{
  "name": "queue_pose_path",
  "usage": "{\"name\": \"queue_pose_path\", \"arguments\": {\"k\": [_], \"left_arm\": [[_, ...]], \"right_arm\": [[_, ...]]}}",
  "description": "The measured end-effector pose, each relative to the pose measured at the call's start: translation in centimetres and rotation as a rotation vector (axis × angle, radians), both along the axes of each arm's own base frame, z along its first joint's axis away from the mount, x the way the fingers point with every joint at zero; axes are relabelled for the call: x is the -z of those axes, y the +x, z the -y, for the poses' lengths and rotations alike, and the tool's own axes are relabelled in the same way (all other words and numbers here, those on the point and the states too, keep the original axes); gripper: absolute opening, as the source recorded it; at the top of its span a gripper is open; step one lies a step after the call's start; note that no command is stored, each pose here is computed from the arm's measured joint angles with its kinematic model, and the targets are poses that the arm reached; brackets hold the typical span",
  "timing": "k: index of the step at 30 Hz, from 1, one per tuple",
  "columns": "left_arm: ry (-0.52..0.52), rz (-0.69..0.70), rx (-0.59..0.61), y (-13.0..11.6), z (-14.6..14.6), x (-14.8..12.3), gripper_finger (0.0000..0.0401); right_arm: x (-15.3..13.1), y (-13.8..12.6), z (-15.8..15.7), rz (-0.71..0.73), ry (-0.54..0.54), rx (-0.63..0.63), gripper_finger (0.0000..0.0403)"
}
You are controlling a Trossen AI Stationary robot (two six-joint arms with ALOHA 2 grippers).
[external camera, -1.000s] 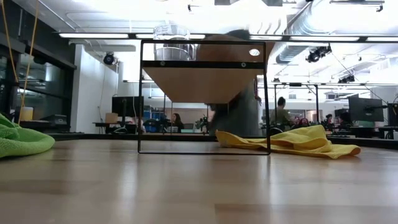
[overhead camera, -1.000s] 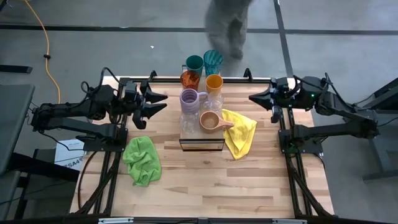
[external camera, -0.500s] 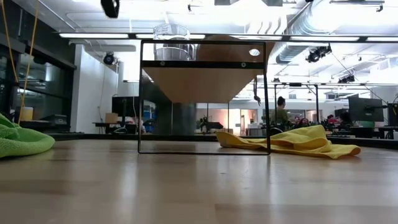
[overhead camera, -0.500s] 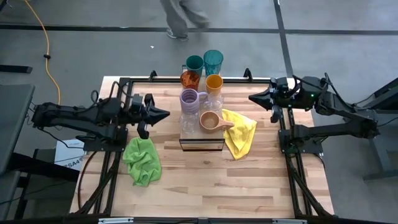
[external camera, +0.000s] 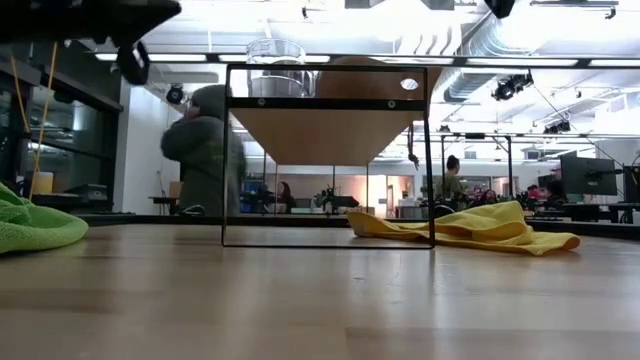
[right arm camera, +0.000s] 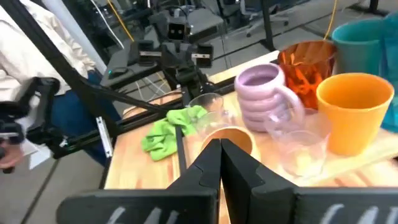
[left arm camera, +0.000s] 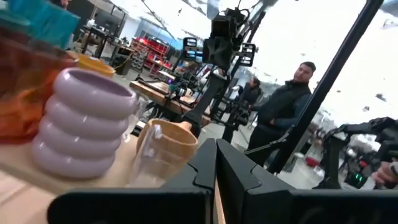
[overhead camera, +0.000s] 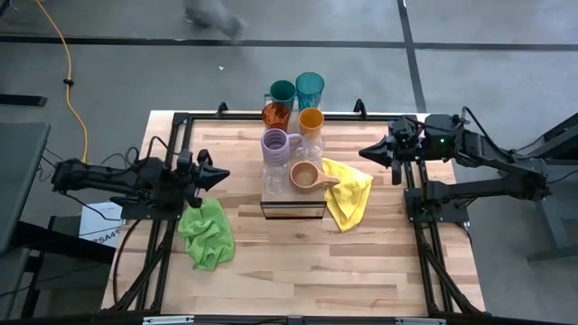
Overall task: Stack small to large cups/mugs on shelf
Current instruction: Return to Home Position
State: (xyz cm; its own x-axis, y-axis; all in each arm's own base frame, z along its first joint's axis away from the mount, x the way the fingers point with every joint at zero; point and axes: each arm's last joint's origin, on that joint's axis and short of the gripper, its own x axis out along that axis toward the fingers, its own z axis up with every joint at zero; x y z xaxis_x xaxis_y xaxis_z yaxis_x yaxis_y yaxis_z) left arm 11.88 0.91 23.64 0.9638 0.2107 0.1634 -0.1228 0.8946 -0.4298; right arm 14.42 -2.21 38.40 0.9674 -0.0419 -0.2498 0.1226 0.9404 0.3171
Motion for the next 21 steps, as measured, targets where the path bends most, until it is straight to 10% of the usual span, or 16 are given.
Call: {"name": "queue_pose_path", "arguments": {"k": [11, 21], "left_arm": [[-0.079, 0.077, 0.001, -1.9, 0.0, 4.7, 0.0000], [-0.079, -0.122, 0.007, -2.1, 0.1, 6.7, 0.0000]], "right_arm": [[0.0, 0.0, 0.0, 0.001, 0.017, 0.000, 0.0000], [0.0, 0.0, -0.1, 0.007, 0.066, -0.010, 0.0000]]}}
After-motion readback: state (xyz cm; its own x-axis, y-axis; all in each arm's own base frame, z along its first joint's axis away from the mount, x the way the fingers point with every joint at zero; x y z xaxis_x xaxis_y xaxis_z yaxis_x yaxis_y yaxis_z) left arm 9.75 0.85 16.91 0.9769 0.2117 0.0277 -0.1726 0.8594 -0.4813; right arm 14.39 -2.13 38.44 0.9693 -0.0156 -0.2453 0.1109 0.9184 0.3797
